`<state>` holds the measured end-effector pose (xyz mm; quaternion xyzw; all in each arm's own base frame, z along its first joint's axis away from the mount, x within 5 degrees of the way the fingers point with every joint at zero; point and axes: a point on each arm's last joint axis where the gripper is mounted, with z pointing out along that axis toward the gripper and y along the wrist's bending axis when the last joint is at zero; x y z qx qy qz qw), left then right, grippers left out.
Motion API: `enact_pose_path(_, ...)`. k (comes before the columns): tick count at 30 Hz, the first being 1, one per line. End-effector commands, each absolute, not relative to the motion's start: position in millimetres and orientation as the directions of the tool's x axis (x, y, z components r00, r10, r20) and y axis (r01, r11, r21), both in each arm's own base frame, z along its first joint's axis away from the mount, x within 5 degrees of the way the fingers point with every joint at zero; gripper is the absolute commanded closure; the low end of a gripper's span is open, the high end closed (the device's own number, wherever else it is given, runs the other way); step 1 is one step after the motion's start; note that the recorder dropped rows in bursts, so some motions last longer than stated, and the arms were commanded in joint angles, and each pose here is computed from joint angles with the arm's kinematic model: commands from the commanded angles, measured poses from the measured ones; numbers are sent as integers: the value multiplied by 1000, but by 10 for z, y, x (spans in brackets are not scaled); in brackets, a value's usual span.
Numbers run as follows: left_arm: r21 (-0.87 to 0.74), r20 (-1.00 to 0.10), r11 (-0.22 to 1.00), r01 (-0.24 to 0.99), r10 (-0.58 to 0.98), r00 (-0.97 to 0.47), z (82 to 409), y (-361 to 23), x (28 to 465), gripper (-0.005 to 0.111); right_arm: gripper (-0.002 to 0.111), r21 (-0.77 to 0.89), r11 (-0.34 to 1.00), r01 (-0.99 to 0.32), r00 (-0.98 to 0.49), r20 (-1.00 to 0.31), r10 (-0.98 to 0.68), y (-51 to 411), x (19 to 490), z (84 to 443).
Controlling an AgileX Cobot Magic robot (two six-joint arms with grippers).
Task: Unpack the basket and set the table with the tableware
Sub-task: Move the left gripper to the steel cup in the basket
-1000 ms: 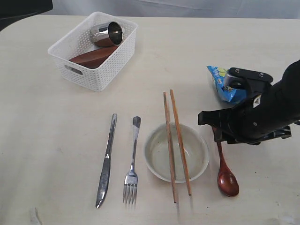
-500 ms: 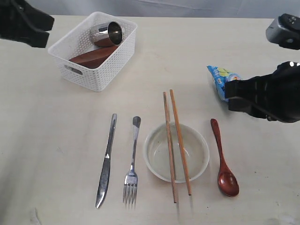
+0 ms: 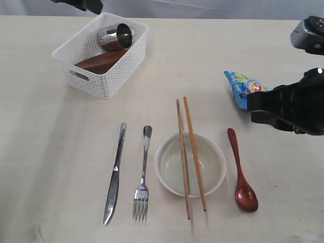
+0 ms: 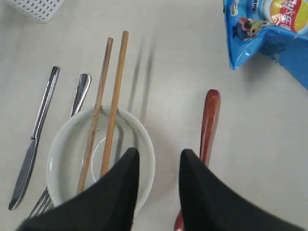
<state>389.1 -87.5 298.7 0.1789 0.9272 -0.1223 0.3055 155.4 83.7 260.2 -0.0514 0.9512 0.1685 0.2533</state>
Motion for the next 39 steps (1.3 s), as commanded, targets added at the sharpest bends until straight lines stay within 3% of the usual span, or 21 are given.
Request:
enact_pose_path(1,-102,-543,906,411,295,-786,2782,-1124,4136,62,79,276,941,-198,-867,-496,-37,830,1539,2619)
enact_pose_path(7,-146,-558,901,408,265,-787,2623,-1249,4394,62,79,268,944,-194,-887,-459,-52,820,1505,2597)
enact_pose_path(11,-30,-568,932,360,281,-774,2539,-1213,4519,62,79,265,945,-193,-893,-446,-57,817,1493,2590)
enact_pose_path(16,146,-504,948,282,317,-803,2400,-1213,4652,59,79,264,945,-195,-893,-446,-59,817,1493,2590)
enact_pose_path(21,94,-485,962,257,270,-832,2247,-1285,4765,58,79,262,944,-199,-892,-448,-63,817,1493,2590)
enact_pose_path(39,131,-514,951,279,306,-801,1878,-1357,4978,58,79,246,947,-206,-891,-447,-77,806,1492,2585)
